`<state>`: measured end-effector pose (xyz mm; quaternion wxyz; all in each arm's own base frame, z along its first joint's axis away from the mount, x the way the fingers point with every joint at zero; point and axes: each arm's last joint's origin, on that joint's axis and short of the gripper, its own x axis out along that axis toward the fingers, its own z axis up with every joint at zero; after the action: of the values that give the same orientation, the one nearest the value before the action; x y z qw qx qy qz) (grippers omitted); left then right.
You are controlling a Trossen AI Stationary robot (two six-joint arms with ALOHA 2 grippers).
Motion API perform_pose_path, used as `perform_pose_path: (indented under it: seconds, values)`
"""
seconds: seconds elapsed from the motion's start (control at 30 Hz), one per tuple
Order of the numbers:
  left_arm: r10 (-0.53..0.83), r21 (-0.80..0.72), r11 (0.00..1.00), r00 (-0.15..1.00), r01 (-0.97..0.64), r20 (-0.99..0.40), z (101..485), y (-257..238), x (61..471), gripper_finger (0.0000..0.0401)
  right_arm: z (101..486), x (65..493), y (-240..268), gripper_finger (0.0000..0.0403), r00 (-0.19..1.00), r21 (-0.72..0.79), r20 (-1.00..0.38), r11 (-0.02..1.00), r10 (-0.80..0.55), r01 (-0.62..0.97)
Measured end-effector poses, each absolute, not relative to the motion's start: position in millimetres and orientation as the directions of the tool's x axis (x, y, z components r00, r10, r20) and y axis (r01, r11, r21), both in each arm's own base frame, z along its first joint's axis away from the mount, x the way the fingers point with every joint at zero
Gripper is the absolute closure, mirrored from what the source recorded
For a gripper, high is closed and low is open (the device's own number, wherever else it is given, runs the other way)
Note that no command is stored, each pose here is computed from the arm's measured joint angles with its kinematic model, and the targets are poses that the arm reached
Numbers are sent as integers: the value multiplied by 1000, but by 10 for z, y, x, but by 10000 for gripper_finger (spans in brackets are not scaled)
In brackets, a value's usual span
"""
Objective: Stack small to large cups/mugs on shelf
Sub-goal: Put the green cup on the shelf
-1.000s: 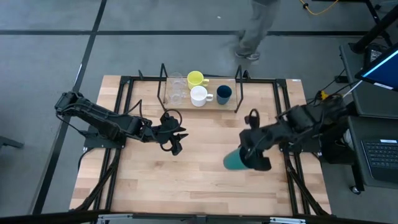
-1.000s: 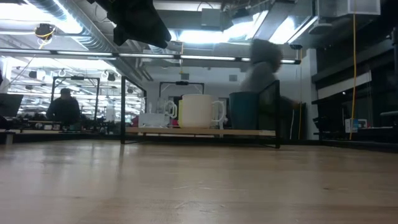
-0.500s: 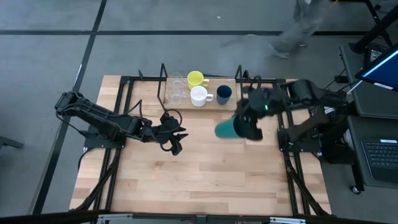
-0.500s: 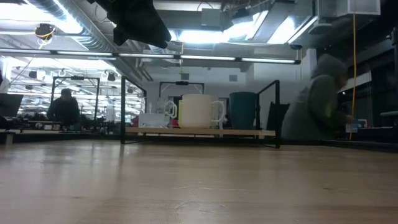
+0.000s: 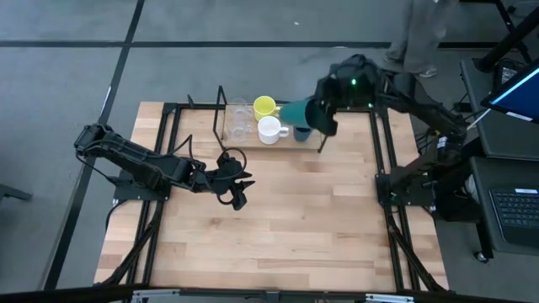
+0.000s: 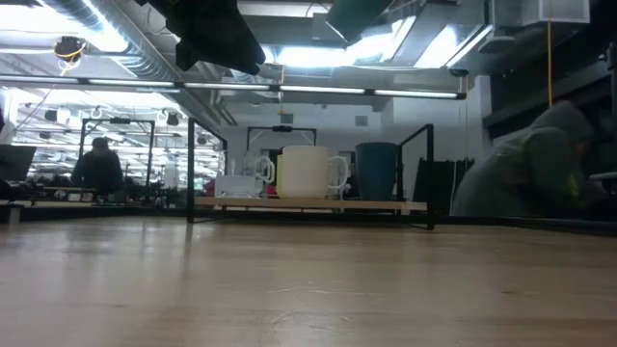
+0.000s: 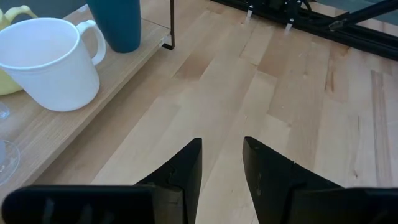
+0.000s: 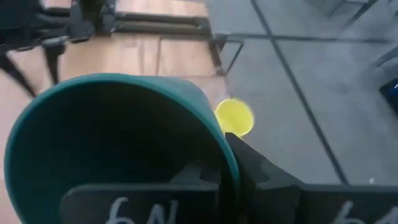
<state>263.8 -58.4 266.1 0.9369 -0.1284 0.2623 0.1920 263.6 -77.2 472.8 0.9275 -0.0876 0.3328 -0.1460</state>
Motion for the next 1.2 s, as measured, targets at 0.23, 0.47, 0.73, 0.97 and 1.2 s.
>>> perform_pose_path:
  seconds: [0.23,0.47,0.73,0.97,1.2]
  values:
    - [292,-146,891,789,-430,-541,2661,-584,2638,291,4702,2632,-1209,396,736,-331,-564,919,-374,214]
    - [280,-153,894,791,-422,-544,2660,-588,2638,291,4443,2736,-1720,396,645,-350,-630,900,-431,260]
    - [281,-152,894,791,-422,-544,2660,-588,2638,291,4175,2749,-2337,396,564,-378,-650,861,-509,341]
    - [288,-149,892,790,-427,-542,2661,-586,2638,291,3905,2753,-2815,396,509,-435,-658,832,-555,345]
    - [290,-123,901,789,-415,-541,2661,-585,2638,291,3521,2869,-3076,396,451,-422,-728,855,-517,301]
